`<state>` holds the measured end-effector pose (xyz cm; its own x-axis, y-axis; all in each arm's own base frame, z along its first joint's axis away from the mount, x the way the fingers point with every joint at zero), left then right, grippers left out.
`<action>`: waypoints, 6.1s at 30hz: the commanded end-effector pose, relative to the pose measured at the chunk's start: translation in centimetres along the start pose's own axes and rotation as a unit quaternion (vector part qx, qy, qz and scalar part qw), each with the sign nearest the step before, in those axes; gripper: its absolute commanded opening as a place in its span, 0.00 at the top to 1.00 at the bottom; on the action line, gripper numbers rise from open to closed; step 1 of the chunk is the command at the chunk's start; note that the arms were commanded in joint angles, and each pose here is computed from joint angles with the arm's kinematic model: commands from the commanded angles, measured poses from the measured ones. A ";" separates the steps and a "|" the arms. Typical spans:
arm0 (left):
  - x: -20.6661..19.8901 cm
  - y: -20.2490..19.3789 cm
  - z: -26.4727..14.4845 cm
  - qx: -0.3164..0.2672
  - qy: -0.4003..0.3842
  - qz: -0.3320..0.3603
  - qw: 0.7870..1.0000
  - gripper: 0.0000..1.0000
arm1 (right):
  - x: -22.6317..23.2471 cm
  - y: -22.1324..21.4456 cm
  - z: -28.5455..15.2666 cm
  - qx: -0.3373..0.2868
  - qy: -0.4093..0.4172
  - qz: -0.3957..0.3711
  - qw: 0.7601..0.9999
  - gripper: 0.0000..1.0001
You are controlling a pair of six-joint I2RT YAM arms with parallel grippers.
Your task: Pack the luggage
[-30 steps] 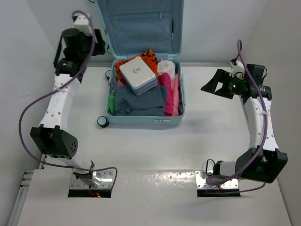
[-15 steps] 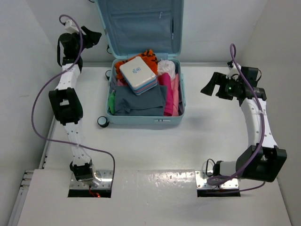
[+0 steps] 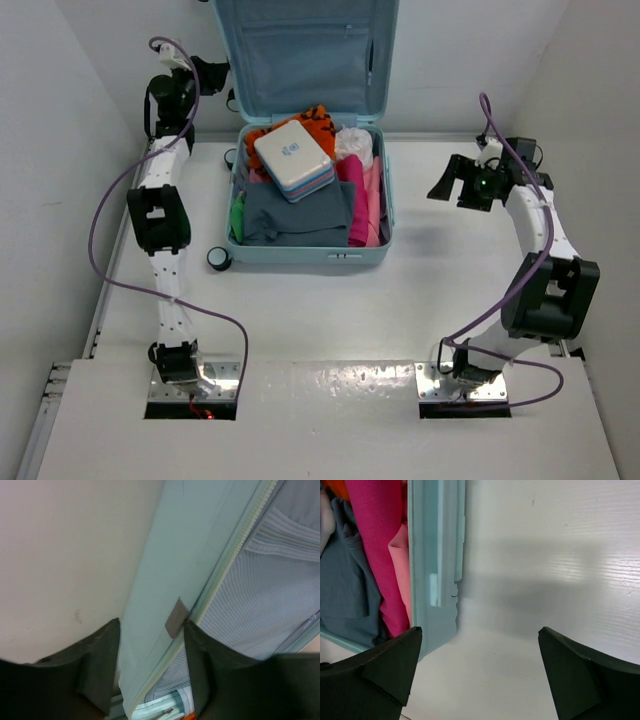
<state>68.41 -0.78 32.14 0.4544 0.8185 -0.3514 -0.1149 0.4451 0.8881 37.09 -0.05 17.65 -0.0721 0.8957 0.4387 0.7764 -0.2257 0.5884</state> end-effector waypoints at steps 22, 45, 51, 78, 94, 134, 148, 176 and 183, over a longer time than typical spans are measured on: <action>-9.1 7.6 1.7 -0.083 0.027 0.125 0.988 0.39 | -0.1 0.9 -0.3 -0.029 0.018 -0.002 0.999 0.03; -10.3 12.7 -1.7 -0.190 -0.013 0.056 0.980 1.00 | 0.1 1.0 1.1 -0.017 0.035 0.000 0.999 0.07; -21.6 13.4 -12.4 -0.097 -0.176 0.071 0.977 1.00 | 0.2 -3.9 0.3 0.022 0.028 0.000 0.999 0.07; -14.3 11.5 -31.9 0.165 0.186 0.278 0.928 0.29 | -1.9 -3.7 -2.4 0.004 -0.019 -0.006 1.000 0.07; -7.1 -9.1 -12.9 0.397 0.113 0.194 0.890 0.57 | -4.4 0.6 6.4 0.037 -0.071 0.033 0.996 0.13; -5.4 -13.3 -41.3 0.344 0.416 -0.369 0.757 0.30 | 8.7 -13.3 7.4 0.177 0.131 0.153 0.963 1.00; -3.4 -16.5 -39.2 0.326 0.423 -0.380 0.755 0.27 | 2.5 -8.6 4.0 0.062 0.100 0.137 0.984 0.71; -1.5 -18.9 -35.2 0.405 0.387 -0.289 0.777 0.22 | 5.2 1.5 18.0 0.050 0.279 0.218 0.934 0.74; -2.0 -19.6 -35.9 0.389 0.402 -0.319 0.765 0.21 | 6.5 -1.1 16.0 0.064 0.286 0.223 0.930 1.00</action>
<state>34.11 2.25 5.08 -0.6315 0.5962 -0.4957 0.6352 0.7645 0.1103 48.66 9.31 7.23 0.0166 0.4179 0.9083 0.8230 -0.5216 0.2249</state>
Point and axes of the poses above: each gripper's point midway between its finger pads, its own z axis out along the fingers, its own x axis along the line the jaws close on, y = z × x, the point moved 3 cm from there along -z, back along the fingers, and after that the axes turned 1 degree about -z, right-handed, at the moved point
